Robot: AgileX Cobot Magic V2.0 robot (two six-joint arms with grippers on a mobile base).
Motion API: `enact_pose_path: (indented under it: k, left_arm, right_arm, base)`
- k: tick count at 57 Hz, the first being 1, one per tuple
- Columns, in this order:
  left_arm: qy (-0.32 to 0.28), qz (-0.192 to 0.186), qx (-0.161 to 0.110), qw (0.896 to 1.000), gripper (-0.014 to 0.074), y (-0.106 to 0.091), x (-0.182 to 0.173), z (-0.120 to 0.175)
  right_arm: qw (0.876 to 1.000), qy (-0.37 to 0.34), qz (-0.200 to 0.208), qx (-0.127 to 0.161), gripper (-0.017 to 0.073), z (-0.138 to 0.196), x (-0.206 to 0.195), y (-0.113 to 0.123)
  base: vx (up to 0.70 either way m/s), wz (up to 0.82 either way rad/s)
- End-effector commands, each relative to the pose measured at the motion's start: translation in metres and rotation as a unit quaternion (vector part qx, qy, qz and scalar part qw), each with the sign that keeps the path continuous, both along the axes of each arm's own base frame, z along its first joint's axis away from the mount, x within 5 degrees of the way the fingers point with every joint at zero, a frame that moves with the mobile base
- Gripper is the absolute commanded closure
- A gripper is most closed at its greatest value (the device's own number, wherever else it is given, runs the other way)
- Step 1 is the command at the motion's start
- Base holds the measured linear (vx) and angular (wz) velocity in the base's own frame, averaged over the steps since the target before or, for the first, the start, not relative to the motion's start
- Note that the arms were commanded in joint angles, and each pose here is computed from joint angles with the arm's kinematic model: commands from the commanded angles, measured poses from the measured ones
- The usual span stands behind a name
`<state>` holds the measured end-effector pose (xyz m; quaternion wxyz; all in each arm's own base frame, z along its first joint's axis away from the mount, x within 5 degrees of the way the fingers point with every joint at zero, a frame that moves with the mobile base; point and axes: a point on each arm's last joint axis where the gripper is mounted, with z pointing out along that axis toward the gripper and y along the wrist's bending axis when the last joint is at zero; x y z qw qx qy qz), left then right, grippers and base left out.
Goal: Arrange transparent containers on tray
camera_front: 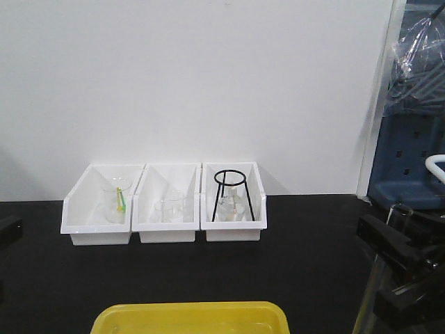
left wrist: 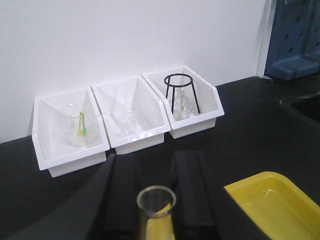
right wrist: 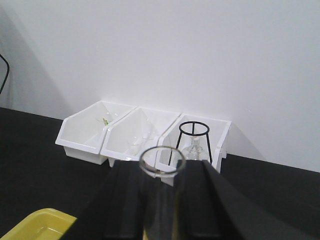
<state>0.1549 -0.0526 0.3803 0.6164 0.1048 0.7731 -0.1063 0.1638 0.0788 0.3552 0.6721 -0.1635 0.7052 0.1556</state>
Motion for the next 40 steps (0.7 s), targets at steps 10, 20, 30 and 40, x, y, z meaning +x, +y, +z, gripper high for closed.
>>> enact_pose_path:
  k: [10, 20, 30, 40]
  left_arm:
    - [-0.052, -0.008, -0.020, 0.998, 0.0599, -0.0014, -0.0016, 0.0165]
    - [-0.052, -0.008, -0.020, 0.998, 0.0599, -0.0014, -0.0016, 0.0165]
    - [-0.052, -0.008, -0.020, 0.998, 0.0599, -0.0013, -0.0019, 0.0166]
    - [-0.052, -0.008, -0.020, 0.998, 0.0599, -0.0013, -0.0019, 0.0166]
  right_arm:
    - [0.998, -0.052, 0.014, 0.024, 0.0571, 0.0191, -0.0035, 0.0009]
    - [0.998, -0.052, 0.014, 0.024, 0.0571, 0.0191, -0.0035, 0.0009]
    - [0.998, -0.052, 0.014, 0.024, 0.0571, 0.0191, -0.0035, 0.0009]
    - [0.998, -0.054, 0.014, 0.025, 0.0571, 0.0194, -0.0036, 0.0010]
  base:
    - [0.04, -0.03]
    - [0.01, -0.01]
    - [0.00, 0.00]
    - [0.00, 0.00]
